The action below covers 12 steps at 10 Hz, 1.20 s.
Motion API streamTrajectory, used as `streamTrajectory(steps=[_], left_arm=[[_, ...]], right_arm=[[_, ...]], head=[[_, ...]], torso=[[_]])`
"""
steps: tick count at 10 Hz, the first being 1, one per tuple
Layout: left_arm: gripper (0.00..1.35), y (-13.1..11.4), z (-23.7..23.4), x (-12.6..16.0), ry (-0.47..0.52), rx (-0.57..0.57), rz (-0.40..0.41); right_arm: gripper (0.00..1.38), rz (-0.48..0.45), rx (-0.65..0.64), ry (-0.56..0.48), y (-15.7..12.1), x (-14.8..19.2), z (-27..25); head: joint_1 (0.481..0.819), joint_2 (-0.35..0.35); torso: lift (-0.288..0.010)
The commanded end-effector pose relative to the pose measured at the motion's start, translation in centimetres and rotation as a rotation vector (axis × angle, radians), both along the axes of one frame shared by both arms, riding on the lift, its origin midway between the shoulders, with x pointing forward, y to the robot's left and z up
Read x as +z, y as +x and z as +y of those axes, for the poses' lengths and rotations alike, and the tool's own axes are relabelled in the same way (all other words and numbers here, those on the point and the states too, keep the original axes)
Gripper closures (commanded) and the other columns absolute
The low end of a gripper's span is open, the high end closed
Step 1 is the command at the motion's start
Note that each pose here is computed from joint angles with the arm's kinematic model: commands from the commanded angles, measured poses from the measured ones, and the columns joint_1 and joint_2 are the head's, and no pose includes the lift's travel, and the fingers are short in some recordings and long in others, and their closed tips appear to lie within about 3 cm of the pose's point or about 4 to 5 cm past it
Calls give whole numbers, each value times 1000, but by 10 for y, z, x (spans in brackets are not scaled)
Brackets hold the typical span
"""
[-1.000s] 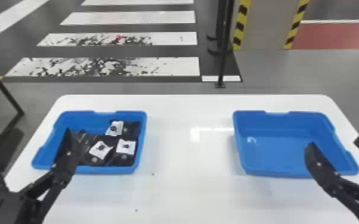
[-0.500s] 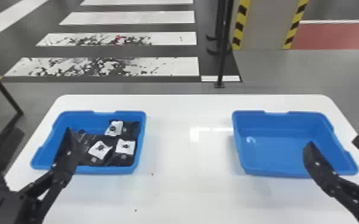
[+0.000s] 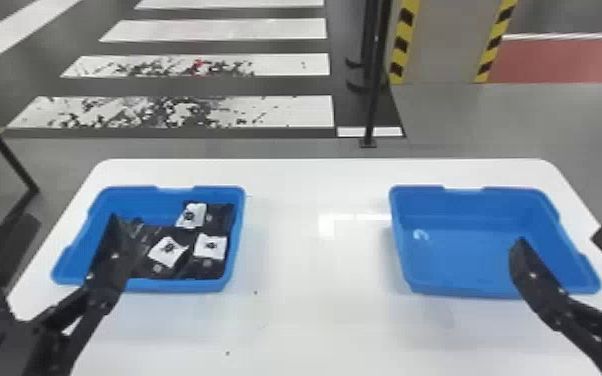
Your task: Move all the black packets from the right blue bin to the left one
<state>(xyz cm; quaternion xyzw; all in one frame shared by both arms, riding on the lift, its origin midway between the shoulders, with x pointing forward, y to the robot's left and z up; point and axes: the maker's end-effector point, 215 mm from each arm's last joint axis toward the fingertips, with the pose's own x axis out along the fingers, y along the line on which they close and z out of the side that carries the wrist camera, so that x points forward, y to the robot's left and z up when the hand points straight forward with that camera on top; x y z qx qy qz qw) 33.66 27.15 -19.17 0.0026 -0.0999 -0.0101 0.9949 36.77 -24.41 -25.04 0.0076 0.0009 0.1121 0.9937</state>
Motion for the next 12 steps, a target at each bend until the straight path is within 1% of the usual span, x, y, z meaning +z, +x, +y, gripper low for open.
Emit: streamTrajectory(steps=[1, 12], left_arm=[[266, -1, 1, 2, 1, 1, -6], [266, -1, -3, 3, -26, -13, -10]], right_arm=[[179, 1, -2, 2, -1, 0, 0], [180, -5, -20, 3, -4, 2, -6]], head=[[695, 45], [695, 32]], torso=[[-140], [-140]])
